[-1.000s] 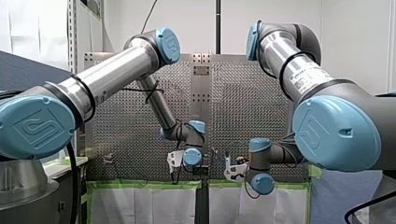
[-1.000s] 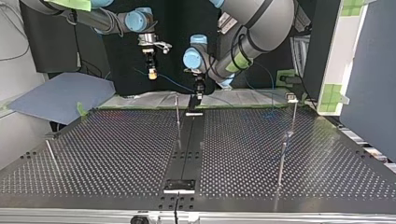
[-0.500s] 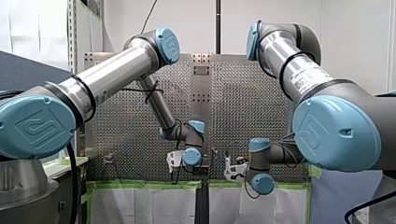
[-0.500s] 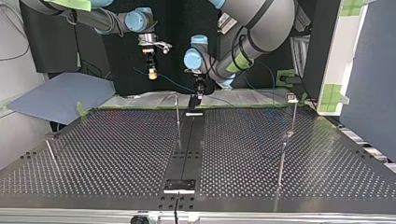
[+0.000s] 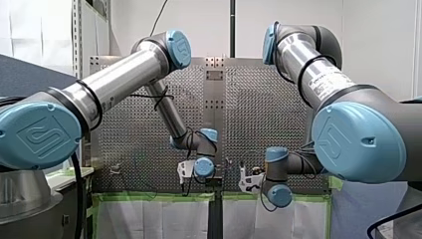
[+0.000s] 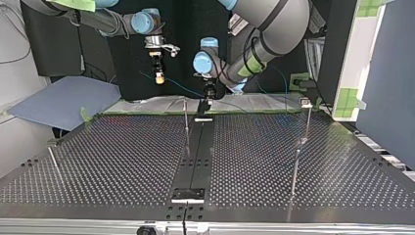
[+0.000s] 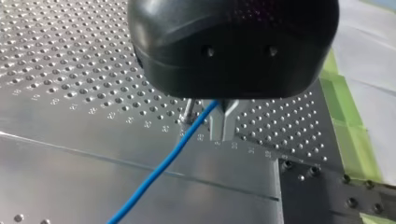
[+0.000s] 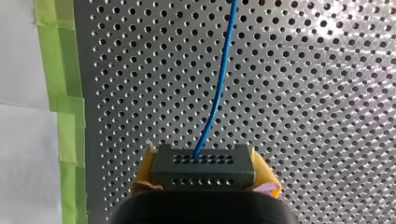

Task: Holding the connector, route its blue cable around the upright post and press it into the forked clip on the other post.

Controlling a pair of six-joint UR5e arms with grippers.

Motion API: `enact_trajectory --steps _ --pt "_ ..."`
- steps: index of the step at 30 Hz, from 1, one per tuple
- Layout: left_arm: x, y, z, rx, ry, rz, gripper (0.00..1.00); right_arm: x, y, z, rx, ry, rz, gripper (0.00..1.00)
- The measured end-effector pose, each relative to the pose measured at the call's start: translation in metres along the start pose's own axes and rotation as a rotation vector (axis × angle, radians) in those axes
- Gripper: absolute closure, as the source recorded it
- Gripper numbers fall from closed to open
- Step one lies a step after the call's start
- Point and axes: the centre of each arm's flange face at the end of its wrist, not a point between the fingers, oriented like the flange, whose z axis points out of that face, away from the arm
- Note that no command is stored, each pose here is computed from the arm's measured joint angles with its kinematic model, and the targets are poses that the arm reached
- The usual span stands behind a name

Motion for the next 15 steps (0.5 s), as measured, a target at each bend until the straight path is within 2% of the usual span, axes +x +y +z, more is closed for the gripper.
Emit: enact_trajectory --steps 15 --pt "-0.008 -0.003 0.011 0.022 -0.017 -0.022 0.98 0.003 0.003 0.013 -0.007 -0.004 -0.003 1.00"
